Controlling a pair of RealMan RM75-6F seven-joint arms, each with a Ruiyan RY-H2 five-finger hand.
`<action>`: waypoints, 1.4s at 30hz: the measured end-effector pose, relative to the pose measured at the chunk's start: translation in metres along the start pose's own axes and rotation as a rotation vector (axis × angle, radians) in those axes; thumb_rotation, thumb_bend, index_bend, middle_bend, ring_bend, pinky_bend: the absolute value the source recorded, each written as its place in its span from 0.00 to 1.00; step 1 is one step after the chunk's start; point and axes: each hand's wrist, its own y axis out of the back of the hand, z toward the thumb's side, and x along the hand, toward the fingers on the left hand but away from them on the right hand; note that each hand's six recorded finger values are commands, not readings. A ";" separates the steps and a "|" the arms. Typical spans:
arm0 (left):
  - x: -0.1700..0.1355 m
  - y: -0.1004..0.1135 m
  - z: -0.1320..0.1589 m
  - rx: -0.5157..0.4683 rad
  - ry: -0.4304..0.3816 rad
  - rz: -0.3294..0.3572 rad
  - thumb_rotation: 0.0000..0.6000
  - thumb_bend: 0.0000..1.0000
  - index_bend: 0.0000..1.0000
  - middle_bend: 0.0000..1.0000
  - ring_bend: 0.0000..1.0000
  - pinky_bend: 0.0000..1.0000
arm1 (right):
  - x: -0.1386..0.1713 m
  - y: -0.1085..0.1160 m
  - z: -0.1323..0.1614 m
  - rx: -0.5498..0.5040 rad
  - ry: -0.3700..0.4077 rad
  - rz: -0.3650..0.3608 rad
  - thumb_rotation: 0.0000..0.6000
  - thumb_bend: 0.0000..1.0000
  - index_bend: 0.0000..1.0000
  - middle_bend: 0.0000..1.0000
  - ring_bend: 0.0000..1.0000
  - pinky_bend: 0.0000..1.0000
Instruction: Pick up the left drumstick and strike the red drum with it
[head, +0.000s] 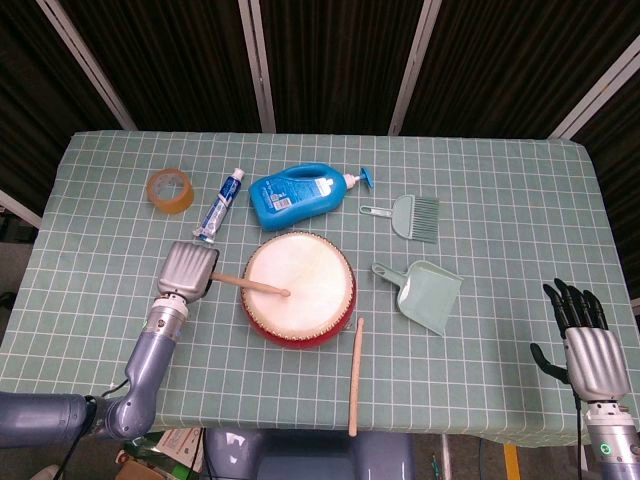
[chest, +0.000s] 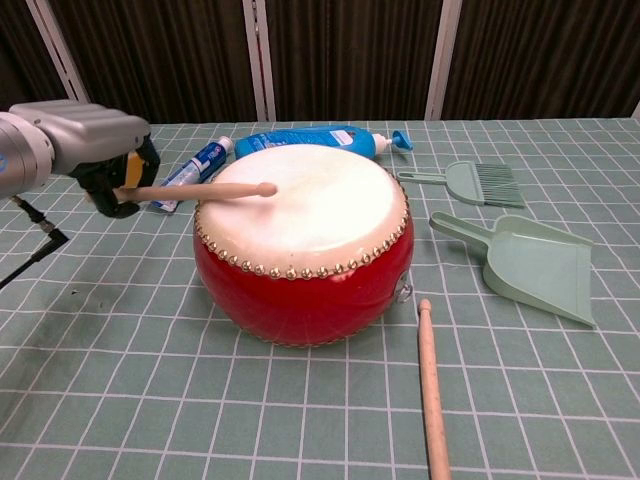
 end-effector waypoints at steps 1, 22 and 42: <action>0.000 -0.003 -0.003 0.029 0.018 -0.029 1.00 0.63 0.76 1.00 1.00 0.99 | 0.000 0.000 0.000 0.000 0.000 0.000 1.00 0.35 0.00 0.00 0.00 0.00; -0.049 0.070 -0.057 -0.233 0.023 0.170 1.00 0.60 0.75 0.99 0.98 0.95 | 0.000 -0.001 0.000 0.004 -0.002 0.007 1.00 0.35 0.00 0.00 0.00 0.00; -0.064 -0.075 -0.124 -0.135 0.138 -0.115 1.00 0.56 0.66 0.78 0.79 0.84 | -0.001 -0.004 0.001 0.005 -0.008 0.020 1.00 0.35 0.00 0.00 0.00 0.00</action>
